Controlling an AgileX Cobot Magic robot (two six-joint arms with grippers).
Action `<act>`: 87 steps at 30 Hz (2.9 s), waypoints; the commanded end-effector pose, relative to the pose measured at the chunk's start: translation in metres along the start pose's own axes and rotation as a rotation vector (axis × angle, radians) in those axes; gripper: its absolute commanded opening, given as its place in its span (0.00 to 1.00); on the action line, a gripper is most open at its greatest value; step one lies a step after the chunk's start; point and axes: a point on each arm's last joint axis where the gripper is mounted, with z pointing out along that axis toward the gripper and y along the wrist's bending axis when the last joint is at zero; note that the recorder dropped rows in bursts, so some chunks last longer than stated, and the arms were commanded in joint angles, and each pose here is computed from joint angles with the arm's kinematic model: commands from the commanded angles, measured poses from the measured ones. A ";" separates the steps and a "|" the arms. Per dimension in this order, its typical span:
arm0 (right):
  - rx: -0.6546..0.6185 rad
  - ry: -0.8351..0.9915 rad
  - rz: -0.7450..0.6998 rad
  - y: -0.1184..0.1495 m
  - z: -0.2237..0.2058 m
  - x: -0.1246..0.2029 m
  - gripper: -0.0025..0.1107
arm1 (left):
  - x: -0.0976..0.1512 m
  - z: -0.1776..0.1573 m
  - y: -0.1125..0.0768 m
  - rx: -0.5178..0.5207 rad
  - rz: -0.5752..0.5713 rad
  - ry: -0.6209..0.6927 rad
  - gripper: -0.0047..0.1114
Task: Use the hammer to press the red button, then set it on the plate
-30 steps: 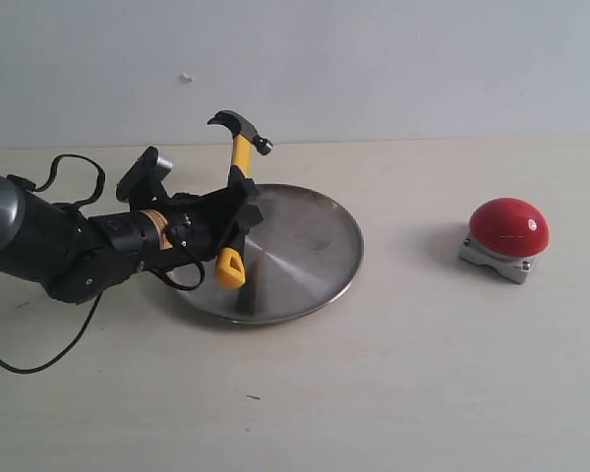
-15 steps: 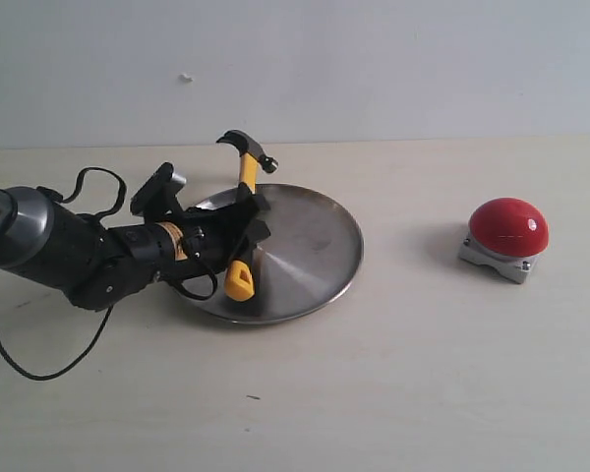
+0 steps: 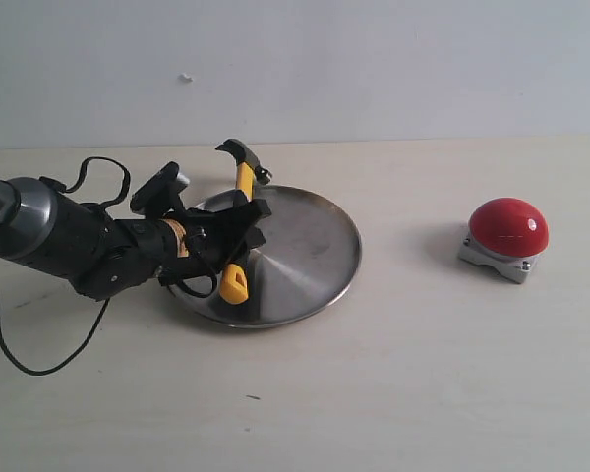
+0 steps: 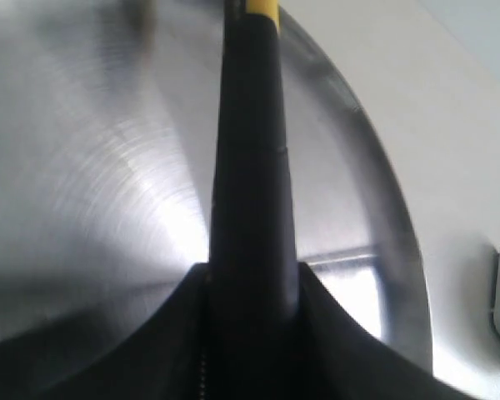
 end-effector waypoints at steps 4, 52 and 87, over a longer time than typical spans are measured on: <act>0.005 -0.003 -0.007 0.000 0.000 0.001 0.02 | -0.007 -0.002 -0.013 0.077 0.030 -0.034 0.07; 0.009 -0.004 -0.002 -0.001 0.000 0.001 0.02 | -0.004 -0.017 -0.036 0.176 0.126 0.098 0.37; 0.009 -0.004 -0.002 -0.001 0.000 0.001 0.02 | 0.023 -0.222 -0.081 0.568 0.470 -0.136 0.04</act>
